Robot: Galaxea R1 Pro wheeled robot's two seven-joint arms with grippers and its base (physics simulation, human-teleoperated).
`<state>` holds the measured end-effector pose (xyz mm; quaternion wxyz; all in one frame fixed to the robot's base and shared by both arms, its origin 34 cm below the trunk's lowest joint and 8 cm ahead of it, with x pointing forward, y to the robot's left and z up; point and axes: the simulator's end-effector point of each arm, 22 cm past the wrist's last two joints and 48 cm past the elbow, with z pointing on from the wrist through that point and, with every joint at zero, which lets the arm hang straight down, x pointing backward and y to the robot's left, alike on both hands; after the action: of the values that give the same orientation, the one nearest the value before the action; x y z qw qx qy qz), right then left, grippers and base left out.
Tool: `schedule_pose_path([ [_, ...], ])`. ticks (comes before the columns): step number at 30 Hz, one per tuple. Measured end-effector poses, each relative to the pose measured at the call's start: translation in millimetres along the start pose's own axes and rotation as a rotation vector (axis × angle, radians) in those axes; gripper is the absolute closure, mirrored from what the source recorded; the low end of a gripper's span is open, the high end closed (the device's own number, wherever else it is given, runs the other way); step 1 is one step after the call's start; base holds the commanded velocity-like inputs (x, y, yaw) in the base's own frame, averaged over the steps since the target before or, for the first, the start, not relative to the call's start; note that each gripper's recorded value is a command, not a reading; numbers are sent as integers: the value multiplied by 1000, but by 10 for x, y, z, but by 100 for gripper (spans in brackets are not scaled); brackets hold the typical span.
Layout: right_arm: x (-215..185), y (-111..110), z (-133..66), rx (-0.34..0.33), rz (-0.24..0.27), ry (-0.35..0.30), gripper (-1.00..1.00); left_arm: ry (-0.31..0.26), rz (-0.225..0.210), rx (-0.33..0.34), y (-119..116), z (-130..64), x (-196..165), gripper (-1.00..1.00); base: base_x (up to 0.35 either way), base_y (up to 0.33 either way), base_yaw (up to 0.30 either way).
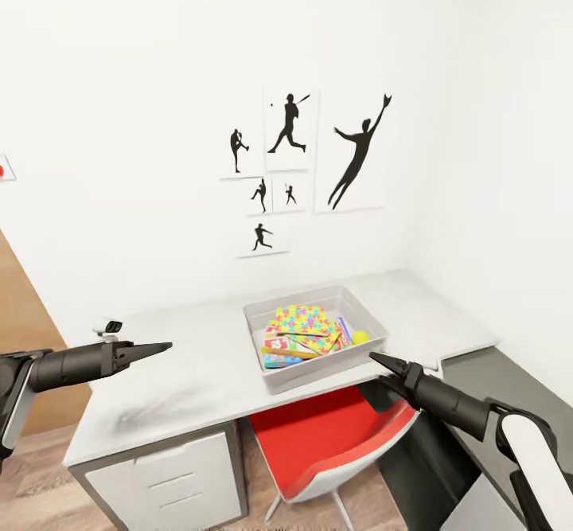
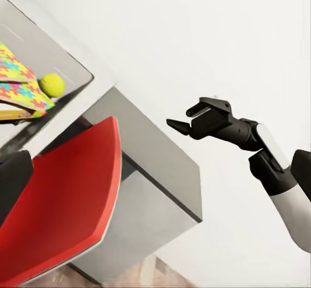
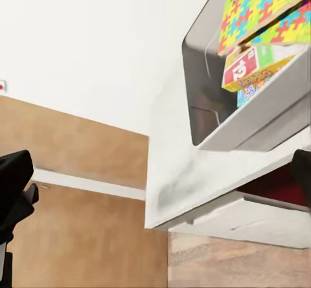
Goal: Put all the toys in the child's room - the three board games (two on the bed and one on the table), the two jigsaw puzzles on the table, and the tennis ball on the table - inside the toy box on the table in the child's room.
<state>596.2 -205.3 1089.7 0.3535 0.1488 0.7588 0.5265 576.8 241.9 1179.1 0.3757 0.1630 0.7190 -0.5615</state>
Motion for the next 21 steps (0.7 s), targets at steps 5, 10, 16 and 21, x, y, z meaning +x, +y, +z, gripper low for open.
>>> schedule_pose_path([
  [5,-1,1,-4,0,0,0,-100,-1,3,0,-12,-5,-8,-100,-260,171,-273],
  [10,-5,-1,-11,1,0,-1,-100,-2,6,1,-24,-8,-14,-100,-260,175,-273],
  [16,-34,-5,-34,3,1,-10,-100,-4,9,2,-40,-11,-22,-100,-260,176,-274],
  [21,-48,-3,-48,3,0,-14,-100,-5,13,2,-52,-15,-28,-100,-256,180,-274],
])
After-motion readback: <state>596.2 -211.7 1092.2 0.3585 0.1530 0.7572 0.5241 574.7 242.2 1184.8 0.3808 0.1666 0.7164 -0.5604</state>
